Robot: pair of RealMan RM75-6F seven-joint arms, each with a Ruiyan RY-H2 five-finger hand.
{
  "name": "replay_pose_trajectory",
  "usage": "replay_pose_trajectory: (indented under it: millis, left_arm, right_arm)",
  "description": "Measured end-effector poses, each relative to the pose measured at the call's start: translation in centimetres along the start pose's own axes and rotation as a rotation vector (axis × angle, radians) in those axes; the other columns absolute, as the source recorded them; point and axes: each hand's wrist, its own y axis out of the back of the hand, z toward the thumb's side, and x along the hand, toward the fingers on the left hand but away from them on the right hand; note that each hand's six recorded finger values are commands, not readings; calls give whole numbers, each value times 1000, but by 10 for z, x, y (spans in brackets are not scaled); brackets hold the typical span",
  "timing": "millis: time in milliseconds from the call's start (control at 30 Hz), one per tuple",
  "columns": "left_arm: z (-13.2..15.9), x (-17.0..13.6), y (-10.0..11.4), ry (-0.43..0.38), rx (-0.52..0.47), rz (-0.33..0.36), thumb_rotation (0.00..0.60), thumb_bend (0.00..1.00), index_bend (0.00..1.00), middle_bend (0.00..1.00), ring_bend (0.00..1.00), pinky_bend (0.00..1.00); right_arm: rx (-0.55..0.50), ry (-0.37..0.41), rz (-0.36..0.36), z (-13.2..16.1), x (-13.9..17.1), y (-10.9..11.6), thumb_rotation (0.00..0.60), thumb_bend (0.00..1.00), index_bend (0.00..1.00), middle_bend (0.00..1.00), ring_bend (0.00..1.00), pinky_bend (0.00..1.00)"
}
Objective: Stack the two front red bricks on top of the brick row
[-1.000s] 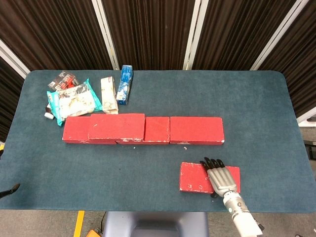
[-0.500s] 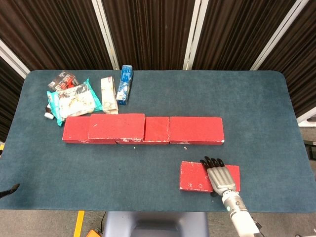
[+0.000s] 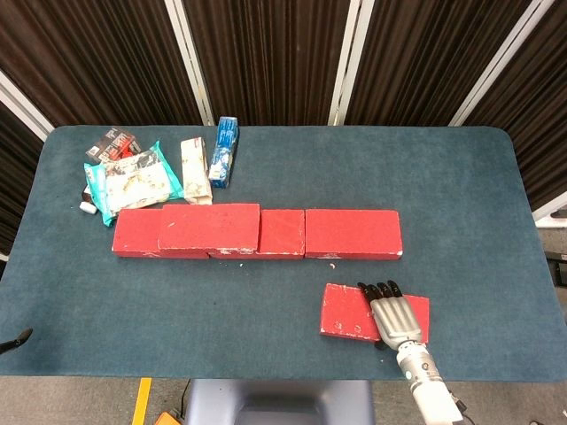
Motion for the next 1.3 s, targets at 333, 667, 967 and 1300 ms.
replay_pose_trajectory:
  millis: [333, 667, 967, 1300]
  left_arm:
    - [2, -1, -1, -7, -3, -15, 600, 0, 0, 0, 0, 38]
    - [0, -1, 0, -1, -10, -12, 600, 0, 0, 0, 0, 38]
    - [-3, 0, 0, 11, -18, -21, 600, 0, 0, 0, 0, 41]
    - [-5, 1, 0, 21, -22, -29, 600, 0, 0, 0, 0, 47]
  right_arm:
    - [-12, 5, -11, 2, 0, 0, 600, 41, 246, 273, 197, 0]
    - [-48, 43, -49, 10, 1, 16, 600, 65, 282, 273, 200, 0]
    - [16, 132, -194, 34, -9, 81, 600, 65, 286, 273, 200, 0]
    - [94, 119, -206, 54, -52, 140, 600, 65, 301, 271, 208, 0]
